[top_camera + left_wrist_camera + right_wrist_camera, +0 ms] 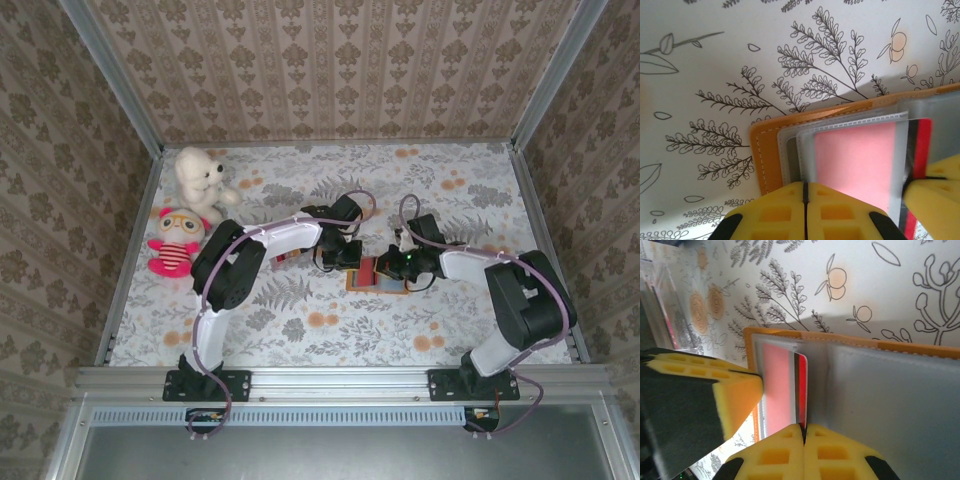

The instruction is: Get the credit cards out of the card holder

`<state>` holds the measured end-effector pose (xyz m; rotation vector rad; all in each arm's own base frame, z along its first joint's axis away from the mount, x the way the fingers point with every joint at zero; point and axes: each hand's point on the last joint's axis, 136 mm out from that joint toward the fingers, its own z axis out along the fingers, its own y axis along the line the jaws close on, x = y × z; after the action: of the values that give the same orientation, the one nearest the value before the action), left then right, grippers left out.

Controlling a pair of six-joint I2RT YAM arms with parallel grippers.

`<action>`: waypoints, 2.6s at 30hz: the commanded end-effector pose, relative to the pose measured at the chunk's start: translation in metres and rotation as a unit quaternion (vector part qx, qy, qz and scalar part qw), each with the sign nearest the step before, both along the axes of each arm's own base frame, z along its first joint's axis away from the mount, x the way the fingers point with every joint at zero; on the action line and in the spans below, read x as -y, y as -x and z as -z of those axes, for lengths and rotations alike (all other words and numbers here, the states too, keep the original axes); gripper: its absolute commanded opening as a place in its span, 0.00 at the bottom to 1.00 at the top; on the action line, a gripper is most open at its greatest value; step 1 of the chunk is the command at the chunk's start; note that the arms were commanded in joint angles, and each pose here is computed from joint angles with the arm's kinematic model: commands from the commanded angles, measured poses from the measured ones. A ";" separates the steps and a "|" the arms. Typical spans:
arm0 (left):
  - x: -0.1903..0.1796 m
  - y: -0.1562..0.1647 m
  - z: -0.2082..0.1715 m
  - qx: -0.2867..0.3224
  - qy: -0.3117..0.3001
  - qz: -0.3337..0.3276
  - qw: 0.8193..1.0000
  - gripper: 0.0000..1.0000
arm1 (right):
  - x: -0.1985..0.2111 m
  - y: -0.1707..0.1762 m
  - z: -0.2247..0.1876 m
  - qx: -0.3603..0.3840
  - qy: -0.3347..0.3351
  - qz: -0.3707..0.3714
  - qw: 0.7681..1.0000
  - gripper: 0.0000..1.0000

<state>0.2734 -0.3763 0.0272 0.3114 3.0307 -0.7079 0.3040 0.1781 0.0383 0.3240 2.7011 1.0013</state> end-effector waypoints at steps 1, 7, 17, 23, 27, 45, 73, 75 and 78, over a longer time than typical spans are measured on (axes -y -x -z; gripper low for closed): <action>-0.020 0.010 0.021 -0.020 -0.047 0.000 0.999 0.08 | 0.023 0.010 0.002 -0.004 0.041 0.014 0.999 0.02; -0.014 0.005 0.009 -0.009 -0.034 0.005 0.999 0.10 | 0.042 0.015 -0.012 0.009 0.058 0.030 0.998 0.02; 0.004 -0.013 -0.084 0.070 0.046 0.008 0.996 0.33 | 0.031 0.010 -0.103 0.139 -0.017 0.023 0.990 0.00; -0.015 -0.017 -0.140 0.111 0.101 -0.026 0.988 0.49 | 0.010 0.003 -0.155 0.195 -0.108 0.005 0.975 0.00; -0.038 -0.019 -0.163 0.136 0.134 -0.065 0.979 0.56 | -0.003 -0.009 -0.169 0.199 -0.173 0.005 0.965 0.00; -0.033 0.001 -0.224 0.102 0.350 -0.031 0.931 0.74 | -0.061 -0.039 -0.214 0.170 -0.363 -0.041 0.915 0.00; -0.096 -0.020 -0.181 0.124 0.187 -0.133 0.965 0.03 | -0.048 -0.036 -0.139 0.101 -0.190 -0.003 0.977 0.73; -0.090 -0.020 -0.187 0.110 0.222 -0.136 0.959 0.03 | -0.062 -0.035 -0.144 0.097 -0.216 -0.015 0.971 0.73; -0.087 -0.023 -0.195 0.102 0.257 -0.143 0.950 0.03 | -0.085 -0.035 -0.155 0.096 -0.258 -0.031 0.961 0.73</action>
<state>0.2969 -0.2864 0.2018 -0.0502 2.5673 -1.1639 0.3366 0.2420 0.1752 0.2699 2.3142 1.5500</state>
